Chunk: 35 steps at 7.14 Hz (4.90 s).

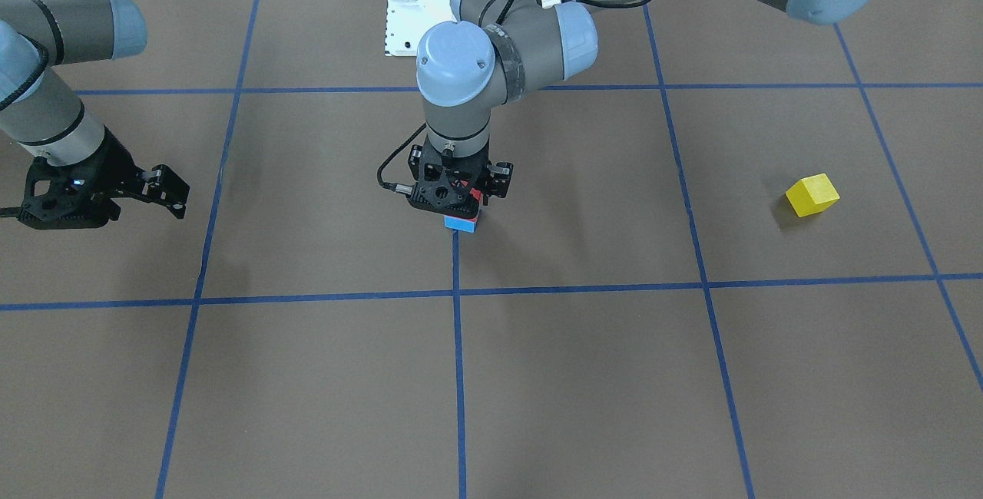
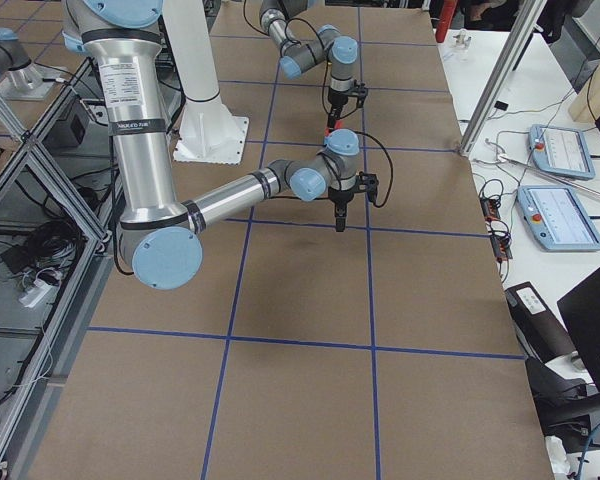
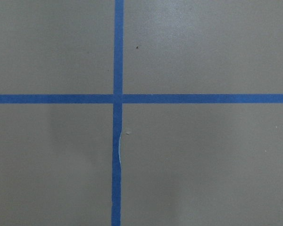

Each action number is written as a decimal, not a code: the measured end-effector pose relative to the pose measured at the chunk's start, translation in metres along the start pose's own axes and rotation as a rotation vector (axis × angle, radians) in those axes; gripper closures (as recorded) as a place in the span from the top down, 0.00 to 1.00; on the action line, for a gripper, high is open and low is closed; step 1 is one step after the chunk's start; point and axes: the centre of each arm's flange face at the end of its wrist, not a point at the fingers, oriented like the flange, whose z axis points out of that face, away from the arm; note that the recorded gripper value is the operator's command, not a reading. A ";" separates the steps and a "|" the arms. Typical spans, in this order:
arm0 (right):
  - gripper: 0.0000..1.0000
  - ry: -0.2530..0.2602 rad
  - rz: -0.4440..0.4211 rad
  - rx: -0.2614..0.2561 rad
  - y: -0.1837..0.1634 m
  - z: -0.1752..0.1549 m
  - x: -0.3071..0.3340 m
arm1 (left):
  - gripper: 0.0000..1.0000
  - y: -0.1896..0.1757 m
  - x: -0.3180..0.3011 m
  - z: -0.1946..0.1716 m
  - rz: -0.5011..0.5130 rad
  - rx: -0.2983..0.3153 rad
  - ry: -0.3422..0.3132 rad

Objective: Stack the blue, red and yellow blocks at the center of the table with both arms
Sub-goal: 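Lower the red cube onto the blue cube and open the left gripper, then move the left gripper to the yellow cube and grasp it, then carry the yellow cube with the left gripper above the red cube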

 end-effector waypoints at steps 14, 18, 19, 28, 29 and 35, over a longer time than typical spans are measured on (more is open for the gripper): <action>1.00 -0.017 -0.024 0.024 -0.004 -0.002 -0.009 | 0.99 0.182 -0.569 0.014 -0.390 0.042 -0.009; 1.00 -0.020 -0.027 0.026 -0.004 -0.004 -0.010 | 0.99 0.183 -0.583 0.039 -0.496 0.082 0.028; 1.00 -0.019 -0.026 0.025 -0.004 -0.003 -0.010 | 0.99 0.181 -0.579 0.041 -0.499 0.079 0.031; 1.00 -0.024 -0.024 0.029 -0.004 -0.006 -0.011 | 0.00 0.125 -0.498 0.028 -0.395 0.069 0.098; 1.00 -0.022 -0.024 0.030 -0.004 -0.006 -0.010 | 0.00 0.097 -0.449 -0.001 -0.362 0.088 0.129; 1.00 0.005 -0.014 0.050 -0.016 -0.015 0.028 | 0.00 0.028 -0.077 -0.081 -0.185 0.039 0.082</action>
